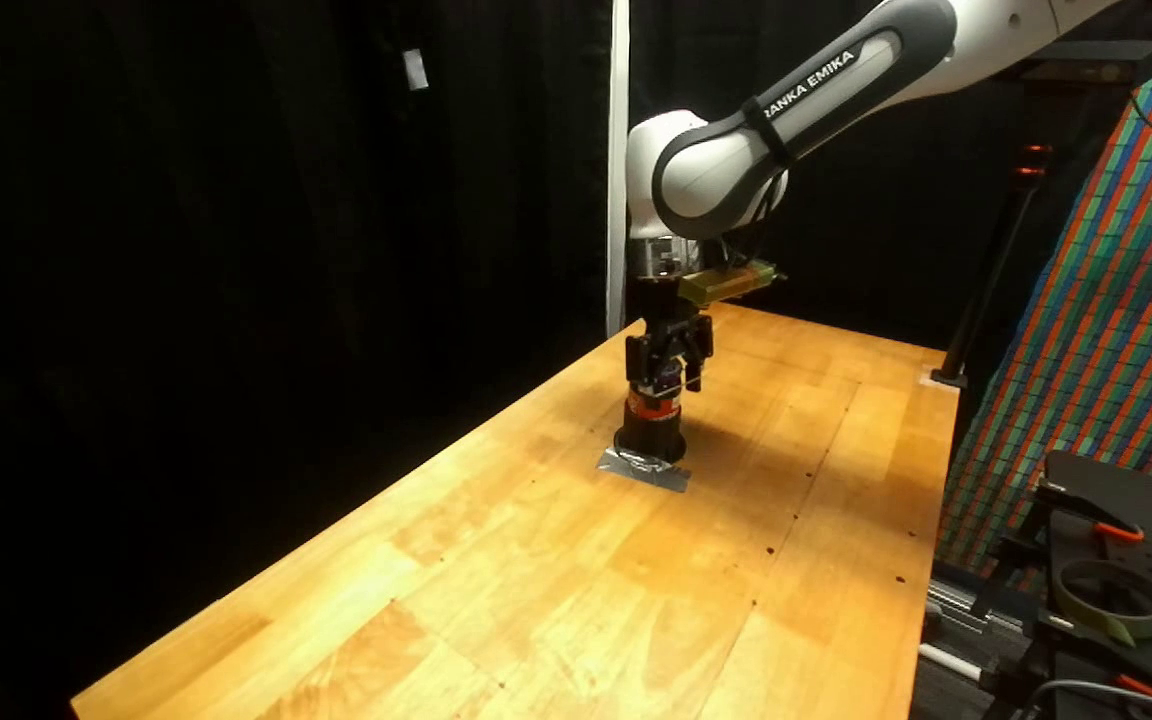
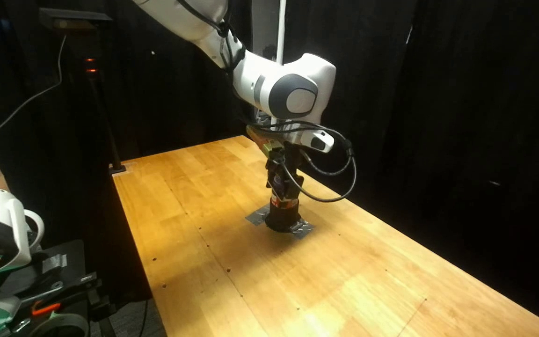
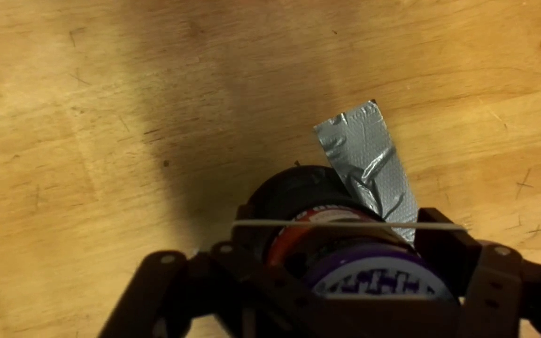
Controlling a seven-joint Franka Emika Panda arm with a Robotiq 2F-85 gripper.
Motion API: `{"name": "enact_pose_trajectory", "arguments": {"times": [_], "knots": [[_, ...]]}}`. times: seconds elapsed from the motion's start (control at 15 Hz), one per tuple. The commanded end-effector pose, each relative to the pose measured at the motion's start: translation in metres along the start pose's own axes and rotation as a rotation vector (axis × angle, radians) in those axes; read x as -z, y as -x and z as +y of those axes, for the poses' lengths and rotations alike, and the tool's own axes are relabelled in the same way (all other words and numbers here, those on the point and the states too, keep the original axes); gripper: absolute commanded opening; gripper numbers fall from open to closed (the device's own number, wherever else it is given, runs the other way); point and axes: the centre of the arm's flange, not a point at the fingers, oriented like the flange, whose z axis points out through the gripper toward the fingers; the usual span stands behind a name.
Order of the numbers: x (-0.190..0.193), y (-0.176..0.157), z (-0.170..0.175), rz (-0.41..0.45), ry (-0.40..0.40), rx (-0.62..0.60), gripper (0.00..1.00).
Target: Put a rubber band around the base of the cup
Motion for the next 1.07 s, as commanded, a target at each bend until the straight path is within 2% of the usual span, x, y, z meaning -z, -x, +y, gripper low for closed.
{"name": "enact_pose_trajectory", "arguments": {"times": [0.0, 0.27, 0.4, 0.47, 0.6, 0.73, 0.8, 1.0], "knots": [[0.014, 0.056, 0.011, 0.048, -0.017, 0.014, 0.58], [0.021, 0.087, 0.018, 0.101, -0.023, 0.006, 0.27], [0.016, 0.095, 0.020, 0.194, -0.047, -0.033, 0.11], [0.014, 0.098, 0.022, 0.236, -0.059, -0.042, 0.07], [0.004, 0.105, 0.025, 0.339, -0.091, -0.068, 0.01], [-0.007, 0.111, 0.029, 0.444, -0.119, -0.090, 0.00], [-0.011, 0.114, 0.030, 0.490, -0.129, -0.095, 0.04], [-0.021, 0.126, 0.035, 0.617, -0.168, -0.114, 0.05]]}}
